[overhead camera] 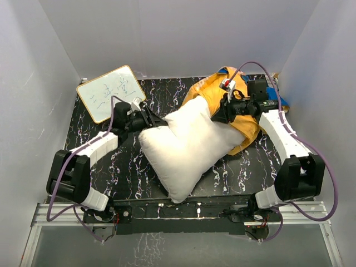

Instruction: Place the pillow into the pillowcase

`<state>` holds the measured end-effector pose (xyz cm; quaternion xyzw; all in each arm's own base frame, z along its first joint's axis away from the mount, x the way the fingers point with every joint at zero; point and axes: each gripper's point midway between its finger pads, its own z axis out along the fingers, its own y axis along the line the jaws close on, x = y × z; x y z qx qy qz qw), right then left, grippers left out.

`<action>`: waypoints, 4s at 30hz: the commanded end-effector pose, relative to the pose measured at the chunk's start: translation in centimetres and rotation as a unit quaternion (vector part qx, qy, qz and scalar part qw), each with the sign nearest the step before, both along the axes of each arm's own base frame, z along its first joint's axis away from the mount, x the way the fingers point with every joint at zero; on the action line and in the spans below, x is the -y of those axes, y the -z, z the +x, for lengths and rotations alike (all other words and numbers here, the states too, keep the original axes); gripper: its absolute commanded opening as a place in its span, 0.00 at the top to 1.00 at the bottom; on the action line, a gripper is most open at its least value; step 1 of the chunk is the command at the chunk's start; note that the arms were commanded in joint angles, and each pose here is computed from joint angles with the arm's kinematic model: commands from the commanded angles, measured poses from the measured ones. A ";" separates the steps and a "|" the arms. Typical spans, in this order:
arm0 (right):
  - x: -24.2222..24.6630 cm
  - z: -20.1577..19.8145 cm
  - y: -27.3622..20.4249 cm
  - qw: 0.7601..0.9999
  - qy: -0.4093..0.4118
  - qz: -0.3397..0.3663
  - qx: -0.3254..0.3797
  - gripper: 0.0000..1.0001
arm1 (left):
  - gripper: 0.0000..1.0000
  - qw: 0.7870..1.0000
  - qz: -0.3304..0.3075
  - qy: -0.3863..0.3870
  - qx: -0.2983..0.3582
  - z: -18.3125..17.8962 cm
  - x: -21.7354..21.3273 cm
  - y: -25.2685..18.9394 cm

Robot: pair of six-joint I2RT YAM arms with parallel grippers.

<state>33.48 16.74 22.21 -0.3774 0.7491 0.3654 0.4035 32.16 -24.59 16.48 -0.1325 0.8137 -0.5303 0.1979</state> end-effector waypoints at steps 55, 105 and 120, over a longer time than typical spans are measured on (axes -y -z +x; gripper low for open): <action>-0.9 4.6 -6.1 0.997 0.016 -0.026 0.067 0.92 | 1.00 0.994 0.032 -0.042 0.096 0.2 1.8 -9.0; 17.0 -4.2 9.9 0.827 0.442 0.232 -0.259 0.16 | 0.03 0.609 0.650 0.267 0.368 -6.0 8.7 2.0; 14.7 1.9 14.2 0.835 0.413 0.210 -0.297 0.20 | 0.52 0.624 0.647 0.270 0.346 -3.7 9.4 5.5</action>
